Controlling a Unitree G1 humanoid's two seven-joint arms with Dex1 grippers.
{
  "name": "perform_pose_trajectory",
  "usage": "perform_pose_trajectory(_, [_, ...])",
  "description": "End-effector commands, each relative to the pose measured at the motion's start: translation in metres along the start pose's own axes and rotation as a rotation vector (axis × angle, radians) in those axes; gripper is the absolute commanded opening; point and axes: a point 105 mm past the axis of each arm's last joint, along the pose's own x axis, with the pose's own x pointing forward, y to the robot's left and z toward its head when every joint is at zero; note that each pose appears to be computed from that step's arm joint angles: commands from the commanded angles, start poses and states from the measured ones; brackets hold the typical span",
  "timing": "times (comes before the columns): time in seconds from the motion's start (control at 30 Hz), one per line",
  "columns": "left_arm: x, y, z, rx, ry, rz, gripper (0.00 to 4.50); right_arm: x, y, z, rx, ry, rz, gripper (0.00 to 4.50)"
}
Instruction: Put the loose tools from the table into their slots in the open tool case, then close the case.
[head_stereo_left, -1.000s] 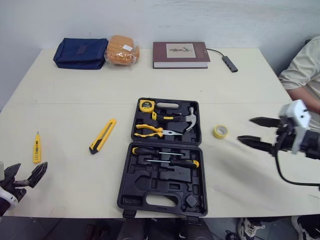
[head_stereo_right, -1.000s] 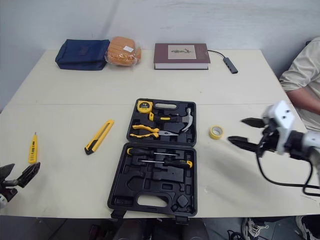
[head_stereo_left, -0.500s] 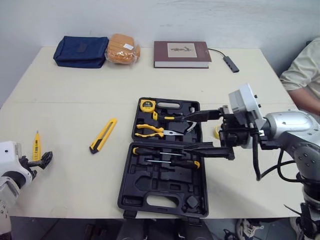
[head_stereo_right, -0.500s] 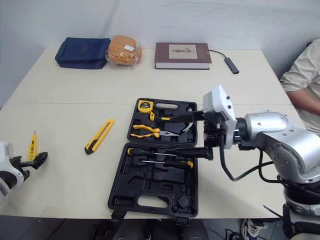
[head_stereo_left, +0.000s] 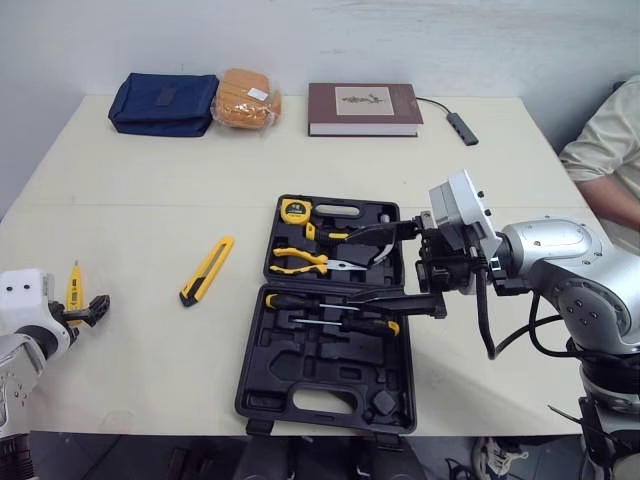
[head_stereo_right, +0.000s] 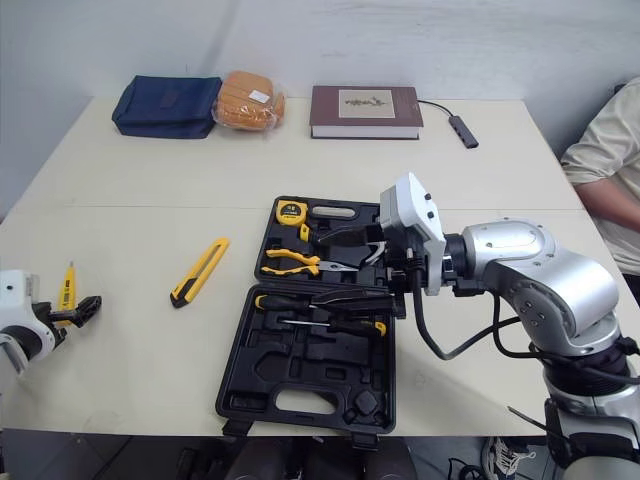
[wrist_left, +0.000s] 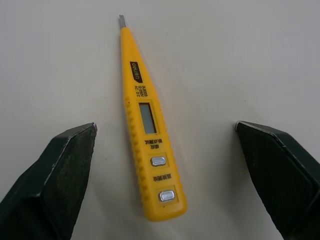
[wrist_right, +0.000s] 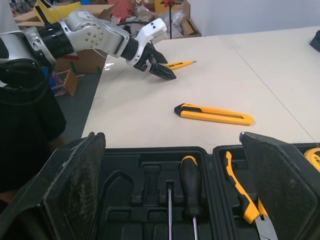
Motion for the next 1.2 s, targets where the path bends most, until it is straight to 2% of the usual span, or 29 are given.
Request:
perform_pose_trajectory(0.03, [0.0,0.008,-0.007,0.027,0.035,0.037,3.21,0.0,0.004,0.007,-0.039,-0.015,0.01,4.5])
perform_pose_trajectory(0.37, [0.002,0.012,-0.009,0.045,0.054,0.052,3.21,-0.003,0.003,0.004,-0.036,-0.006,-0.001,4.5])
perform_pose_trajectory(0.47, [0.002,0.014,-0.01,0.043,0.061,0.068,2.4,-0.003,0.003,0.003,-0.038,-0.003,-0.003,4.5])
perform_pose_trajectory(0.6, [0.001,0.02,-0.014,0.023,0.071,0.103,0.5,-0.005,0.003,0.005,-0.041,-0.003,-0.001,4.5])
perform_pose_trajectory(0.63, [0.001,0.02,-0.014,0.022,0.072,0.104,0.28,-0.005,0.003,0.005,-0.042,-0.003,-0.001,4.5])
perform_pose_trajectory(0.77, [-0.001,0.022,-0.012,0.023,0.062,0.107,0.28,-0.006,0.003,0.005,-0.043,-0.002,0.0,4.5])
perform_pose_trajectory(0.93, [-0.01,0.02,0.012,0.03,-0.018,0.054,0.28,-0.008,0.003,0.006,-0.047,-0.005,-0.003,4.5])
perform_pose_trajectory(1.0, [-0.014,0.01,0.024,0.041,-0.054,-0.015,0.28,-0.009,0.003,0.007,-0.046,-0.005,-0.007,4.5])
perform_pose_trajectory(1.2, [-0.041,-0.07,0.056,0.173,-0.112,-0.476,0.28,-0.014,0.004,0.007,-0.04,0.005,-0.015,4.5])
